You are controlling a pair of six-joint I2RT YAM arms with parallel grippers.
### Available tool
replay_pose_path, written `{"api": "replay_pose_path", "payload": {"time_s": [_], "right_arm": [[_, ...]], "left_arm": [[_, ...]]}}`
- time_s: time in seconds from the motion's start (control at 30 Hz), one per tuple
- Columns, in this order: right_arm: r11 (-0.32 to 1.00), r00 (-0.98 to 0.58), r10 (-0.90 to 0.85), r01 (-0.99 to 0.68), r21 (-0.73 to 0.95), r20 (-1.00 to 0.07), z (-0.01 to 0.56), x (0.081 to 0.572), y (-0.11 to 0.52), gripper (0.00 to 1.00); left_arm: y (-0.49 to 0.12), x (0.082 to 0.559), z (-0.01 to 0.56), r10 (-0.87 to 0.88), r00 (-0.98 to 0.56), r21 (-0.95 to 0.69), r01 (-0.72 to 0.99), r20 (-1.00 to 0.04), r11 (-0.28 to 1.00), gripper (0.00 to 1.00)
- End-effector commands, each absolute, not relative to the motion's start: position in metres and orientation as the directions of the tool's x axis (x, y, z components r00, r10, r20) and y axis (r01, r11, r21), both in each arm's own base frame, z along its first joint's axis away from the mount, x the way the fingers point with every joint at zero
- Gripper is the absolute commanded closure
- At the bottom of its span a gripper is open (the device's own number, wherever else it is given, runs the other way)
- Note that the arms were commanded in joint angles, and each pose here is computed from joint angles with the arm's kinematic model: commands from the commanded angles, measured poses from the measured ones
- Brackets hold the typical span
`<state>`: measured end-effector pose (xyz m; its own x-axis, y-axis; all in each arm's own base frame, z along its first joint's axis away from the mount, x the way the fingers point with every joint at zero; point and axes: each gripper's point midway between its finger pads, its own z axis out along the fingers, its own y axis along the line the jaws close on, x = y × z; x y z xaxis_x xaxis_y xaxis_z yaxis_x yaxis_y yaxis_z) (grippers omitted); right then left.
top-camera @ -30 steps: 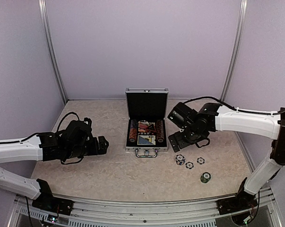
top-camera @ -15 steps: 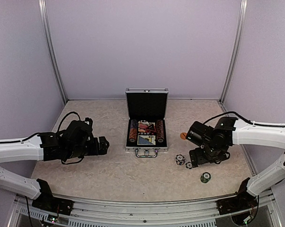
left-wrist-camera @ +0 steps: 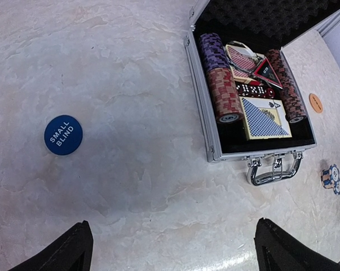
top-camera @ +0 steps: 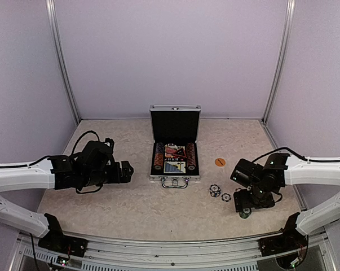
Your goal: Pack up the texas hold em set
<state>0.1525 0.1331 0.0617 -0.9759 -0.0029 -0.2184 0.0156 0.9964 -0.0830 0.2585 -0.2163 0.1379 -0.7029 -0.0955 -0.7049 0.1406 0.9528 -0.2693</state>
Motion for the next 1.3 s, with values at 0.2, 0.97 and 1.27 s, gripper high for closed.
{"api": "replay_pose_path", "payload": {"time_s": [0.2,0.97,1.27], "right_arm": [[1.0,-0.982,0.016,0.015,0.006,-0.187,0.044,0.145,0.145,0.11],[1.0,-0.989,0.023,0.022,0.012,-0.149,0.019,0.141,0.138,0.18],[1.0,-0.991,0.025,0.025,0.001,-0.133,0.01,0.138,0.135,0.24]], "left_arm": [[-0.231,0.263,0.153,-0.089,-0.69,-0.29,0.181,-0.719,0.94,0.01],[-0.23,0.262,0.149,-0.09,-0.692,-0.287,0.174,-0.716,0.942,0.01],[-0.228,0.262,0.147,-0.088,-0.691,-0.279,0.17,-0.718,0.945,0.01]]}}
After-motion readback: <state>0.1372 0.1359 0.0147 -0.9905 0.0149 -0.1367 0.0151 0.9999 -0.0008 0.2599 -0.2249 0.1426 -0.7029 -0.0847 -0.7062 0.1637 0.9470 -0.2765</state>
